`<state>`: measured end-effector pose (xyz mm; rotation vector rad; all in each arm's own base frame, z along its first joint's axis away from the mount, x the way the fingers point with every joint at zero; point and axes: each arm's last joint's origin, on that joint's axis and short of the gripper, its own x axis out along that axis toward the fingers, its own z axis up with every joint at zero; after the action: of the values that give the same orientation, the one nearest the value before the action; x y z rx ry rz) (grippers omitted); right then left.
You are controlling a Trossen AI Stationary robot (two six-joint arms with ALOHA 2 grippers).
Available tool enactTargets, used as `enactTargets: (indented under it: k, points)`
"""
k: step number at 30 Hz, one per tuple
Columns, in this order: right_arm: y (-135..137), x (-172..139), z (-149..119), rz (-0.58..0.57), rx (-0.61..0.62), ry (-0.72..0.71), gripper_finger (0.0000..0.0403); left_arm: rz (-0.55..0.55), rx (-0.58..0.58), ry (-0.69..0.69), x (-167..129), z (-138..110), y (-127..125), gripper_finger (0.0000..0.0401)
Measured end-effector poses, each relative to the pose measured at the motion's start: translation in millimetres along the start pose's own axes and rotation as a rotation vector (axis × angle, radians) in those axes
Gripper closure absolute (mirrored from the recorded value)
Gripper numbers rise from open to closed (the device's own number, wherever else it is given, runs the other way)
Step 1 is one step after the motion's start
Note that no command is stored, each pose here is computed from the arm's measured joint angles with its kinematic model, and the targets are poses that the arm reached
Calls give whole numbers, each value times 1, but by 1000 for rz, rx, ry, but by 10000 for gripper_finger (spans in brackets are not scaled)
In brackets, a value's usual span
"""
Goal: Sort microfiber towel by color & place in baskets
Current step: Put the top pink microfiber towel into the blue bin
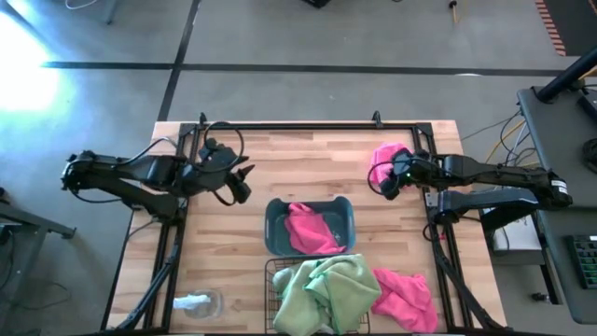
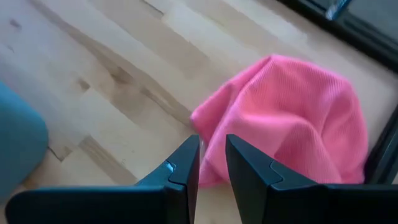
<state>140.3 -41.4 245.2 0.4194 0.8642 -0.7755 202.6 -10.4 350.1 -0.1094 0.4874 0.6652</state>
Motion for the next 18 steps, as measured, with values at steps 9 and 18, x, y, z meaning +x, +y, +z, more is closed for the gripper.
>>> enactTargets:
  k: [9, 18]
  points:
    - [-4, 24, -21, -88, 121, 121, 330, 31, 19, -2, -2, -8, 14, 285]
    - [-1, 41, -21, -150, 172, 189, 317, 58, 14, -44, -12, -3, 32, 286]
